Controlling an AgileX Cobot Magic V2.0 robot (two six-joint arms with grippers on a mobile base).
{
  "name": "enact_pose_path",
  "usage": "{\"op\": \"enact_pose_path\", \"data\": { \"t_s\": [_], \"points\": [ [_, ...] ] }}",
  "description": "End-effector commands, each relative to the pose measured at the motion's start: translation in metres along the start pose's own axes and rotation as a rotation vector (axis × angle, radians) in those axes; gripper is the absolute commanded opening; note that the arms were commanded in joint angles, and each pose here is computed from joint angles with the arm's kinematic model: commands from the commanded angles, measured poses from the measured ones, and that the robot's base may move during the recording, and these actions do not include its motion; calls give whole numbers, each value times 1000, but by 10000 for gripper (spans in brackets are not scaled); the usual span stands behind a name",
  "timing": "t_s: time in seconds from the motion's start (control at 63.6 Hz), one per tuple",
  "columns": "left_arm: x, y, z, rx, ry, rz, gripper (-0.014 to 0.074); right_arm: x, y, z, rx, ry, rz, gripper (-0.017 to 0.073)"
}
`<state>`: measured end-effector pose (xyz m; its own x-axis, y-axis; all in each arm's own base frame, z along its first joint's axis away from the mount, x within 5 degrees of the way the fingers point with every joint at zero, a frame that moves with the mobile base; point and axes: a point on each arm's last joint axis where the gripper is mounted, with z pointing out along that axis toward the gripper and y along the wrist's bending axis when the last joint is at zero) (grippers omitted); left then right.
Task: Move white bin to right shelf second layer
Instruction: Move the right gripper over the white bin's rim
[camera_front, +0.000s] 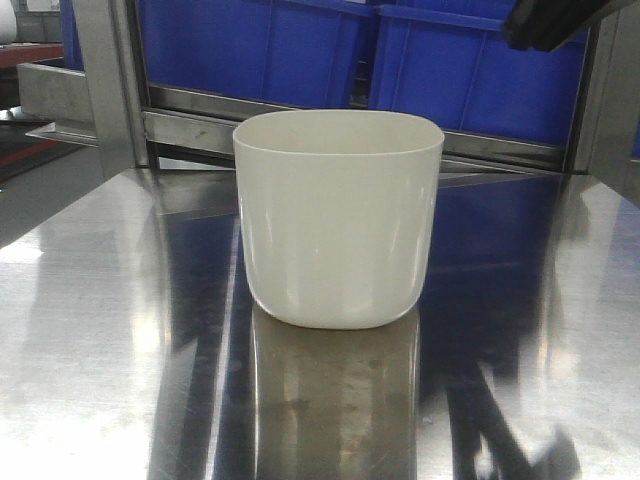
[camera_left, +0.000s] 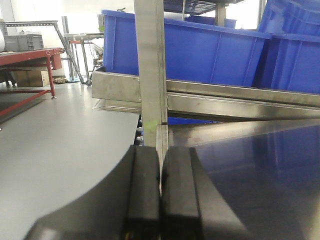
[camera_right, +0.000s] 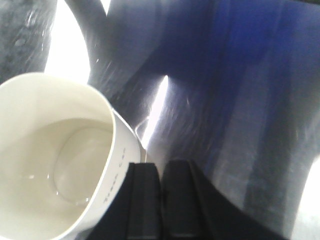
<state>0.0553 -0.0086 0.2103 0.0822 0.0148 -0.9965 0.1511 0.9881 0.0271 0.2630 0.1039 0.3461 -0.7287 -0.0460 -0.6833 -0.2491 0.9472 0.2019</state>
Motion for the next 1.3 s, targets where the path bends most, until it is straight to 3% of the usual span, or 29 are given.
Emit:
{"op": "enact_pose_path", "data": {
  "t_s": [0.0, 0.094, 0.456, 0.77, 1.289],
  "points": [
    [3, 0, -1, -5, -68, -13, 85, -13, 4, -18, -17, -75, -8, 398],
    [3, 0, -1, -5, -68, -13, 85, -11, 4, -18, -15, -58, -8, 494],
    [3, 0, -1, -5, -68, -13, 85, -12, 13, -16, -82, -65, 48, 496],
    [3, 0, -1, -5, -68, -13, 85, -19, 31, -4, -116, 3, 8, 496],
    [3, 0, -1, -5, -68, -13, 85, -20, 42, 38, -115, 121, -13, 496]
  ]
}}
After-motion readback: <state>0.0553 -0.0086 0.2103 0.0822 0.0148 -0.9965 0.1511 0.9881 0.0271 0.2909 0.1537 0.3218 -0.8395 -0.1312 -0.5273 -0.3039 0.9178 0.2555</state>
